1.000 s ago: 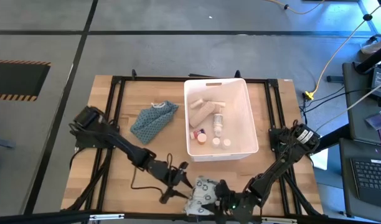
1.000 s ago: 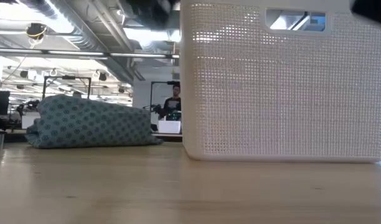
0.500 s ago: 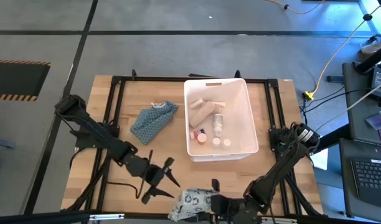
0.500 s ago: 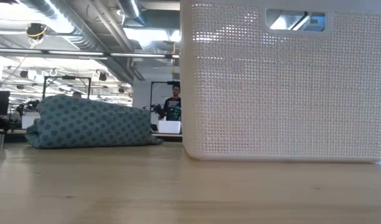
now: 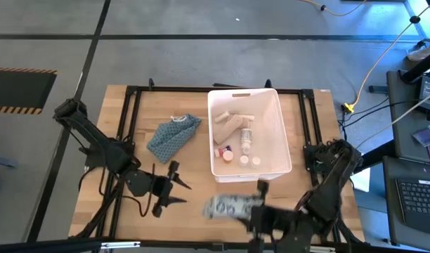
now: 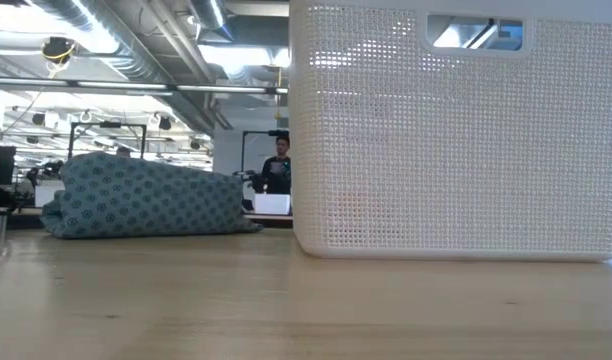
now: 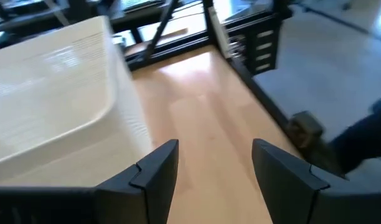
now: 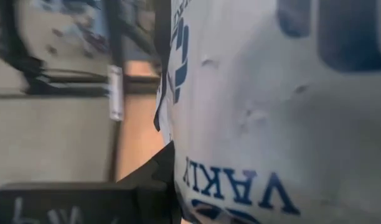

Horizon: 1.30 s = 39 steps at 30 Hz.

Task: Pick & place medical supplies in basket/bin
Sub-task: Put the white mailer bag into the white bin

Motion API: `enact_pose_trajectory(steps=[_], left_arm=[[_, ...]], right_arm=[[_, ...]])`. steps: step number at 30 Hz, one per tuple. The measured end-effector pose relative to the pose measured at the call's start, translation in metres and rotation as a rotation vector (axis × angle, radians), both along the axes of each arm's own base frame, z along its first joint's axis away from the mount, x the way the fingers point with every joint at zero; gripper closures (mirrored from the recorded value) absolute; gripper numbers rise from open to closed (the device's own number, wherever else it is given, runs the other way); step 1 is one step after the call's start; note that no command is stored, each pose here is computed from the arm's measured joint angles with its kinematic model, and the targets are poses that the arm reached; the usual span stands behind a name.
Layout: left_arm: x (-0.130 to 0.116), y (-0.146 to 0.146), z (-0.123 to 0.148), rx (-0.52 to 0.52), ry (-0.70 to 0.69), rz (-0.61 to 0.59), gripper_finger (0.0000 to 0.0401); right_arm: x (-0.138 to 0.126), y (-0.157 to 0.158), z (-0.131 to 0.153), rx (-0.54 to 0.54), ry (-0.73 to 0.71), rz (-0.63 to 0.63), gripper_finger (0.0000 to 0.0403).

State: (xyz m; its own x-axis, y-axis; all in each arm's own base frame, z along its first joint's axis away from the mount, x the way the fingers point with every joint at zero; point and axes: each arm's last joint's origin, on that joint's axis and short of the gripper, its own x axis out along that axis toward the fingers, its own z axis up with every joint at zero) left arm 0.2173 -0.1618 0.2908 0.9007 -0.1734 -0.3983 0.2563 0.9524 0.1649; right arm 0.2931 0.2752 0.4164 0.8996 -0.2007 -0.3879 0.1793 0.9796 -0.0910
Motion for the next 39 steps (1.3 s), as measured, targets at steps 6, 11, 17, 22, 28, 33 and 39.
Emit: enact_pose_trajectory(steps=[6,11,17,22,28,33,39], left_arm=[[-0.004,0.007,0.001,0.057,-0.006,0.106,0.0203],[-0.004,0.009,0.002,0.137,-0.030,0.142,0.0203],[-0.003,0.013,0.003,0.208,-0.066,0.249,0.0203],[-0.003,0.015,0.003,0.240,-0.073,0.278,0.0203],[-0.003,0.017,0.003,0.259,-0.080,0.309,0.0203],[-0.002,0.018,0.003,0.260,-0.080,0.317,0.0203],[-0.002,0.018,0.003,0.263,-0.082,0.324,0.0203]], right_arm=[[-0.008,-0.059,0.018,-0.089,0.196,-0.157,0.0272],[-0.005,-0.111,0.019,-0.038,0.398,-0.168,0.0272],[0.004,-0.163,0.020,-0.063,0.505,-0.179,0.0272],[0.008,-0.188,0.022,-0.050,0.560,-0.150,0.0272],[0.016,-0.221,0.021,0.126,0.577,-0.235,0.0272],[0.021,-0.252,0.020,0.387,0.553,-0.390,0.0272],[0.021,-0.286,0.019,0.515,0.531,-0.509,0.0272]])
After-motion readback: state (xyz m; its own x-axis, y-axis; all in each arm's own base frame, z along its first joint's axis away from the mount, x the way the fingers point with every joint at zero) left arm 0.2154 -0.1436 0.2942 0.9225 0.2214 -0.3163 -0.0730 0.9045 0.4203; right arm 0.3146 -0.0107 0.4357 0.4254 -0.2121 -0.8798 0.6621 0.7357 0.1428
